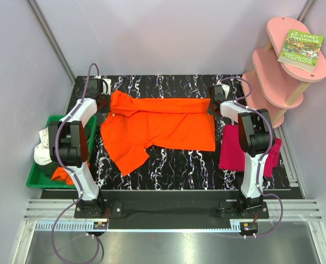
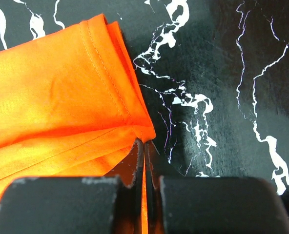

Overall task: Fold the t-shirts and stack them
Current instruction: Fold the flattened tshirt in 1/3 of the way

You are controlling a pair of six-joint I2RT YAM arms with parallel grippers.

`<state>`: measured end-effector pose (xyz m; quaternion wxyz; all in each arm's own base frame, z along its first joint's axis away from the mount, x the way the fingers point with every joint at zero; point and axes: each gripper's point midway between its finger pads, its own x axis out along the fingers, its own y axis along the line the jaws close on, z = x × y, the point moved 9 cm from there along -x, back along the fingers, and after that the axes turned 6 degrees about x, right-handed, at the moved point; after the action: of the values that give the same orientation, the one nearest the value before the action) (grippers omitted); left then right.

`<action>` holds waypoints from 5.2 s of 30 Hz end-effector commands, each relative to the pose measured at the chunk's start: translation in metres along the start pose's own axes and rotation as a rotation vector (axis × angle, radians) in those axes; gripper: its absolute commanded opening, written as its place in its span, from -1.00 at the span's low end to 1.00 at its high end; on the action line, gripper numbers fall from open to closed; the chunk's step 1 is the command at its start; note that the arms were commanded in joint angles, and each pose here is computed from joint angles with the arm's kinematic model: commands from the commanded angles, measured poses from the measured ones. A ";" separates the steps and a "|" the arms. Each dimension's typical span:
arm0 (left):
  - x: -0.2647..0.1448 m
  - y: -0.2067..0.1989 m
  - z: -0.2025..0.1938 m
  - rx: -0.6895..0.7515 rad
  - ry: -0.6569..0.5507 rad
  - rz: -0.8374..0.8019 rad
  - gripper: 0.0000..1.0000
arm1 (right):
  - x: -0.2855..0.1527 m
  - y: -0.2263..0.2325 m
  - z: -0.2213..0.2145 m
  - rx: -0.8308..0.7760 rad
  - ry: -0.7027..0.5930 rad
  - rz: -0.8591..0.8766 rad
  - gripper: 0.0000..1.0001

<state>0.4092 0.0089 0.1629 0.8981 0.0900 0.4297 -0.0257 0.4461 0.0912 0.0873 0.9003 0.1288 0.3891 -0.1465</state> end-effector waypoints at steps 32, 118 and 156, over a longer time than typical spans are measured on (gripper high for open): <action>-0.011 -0.031 0.080 0.004 -0.160 -0.113 0.80 | -0.051 0.067 0.079 0.036 -0.082 0.271 0.07; -0.030 -0.069 -0.099 0.148 0.438 -0.190 0.72 | -0.134 0.014 -0.138 -0.027 0.330 0.028 -0.36; 0.032 -0.044 0.062 0.030 0.015 -0.106 0.61 | -0.154 0.199 -0.051 -0.223 0.177 0.627 -0.52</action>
<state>0.4446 -0.0590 0.1399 0.8610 0.0771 0.4889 -0.1170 0.3755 0.2918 0.1582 0.8653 0.1482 0.4606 0.1310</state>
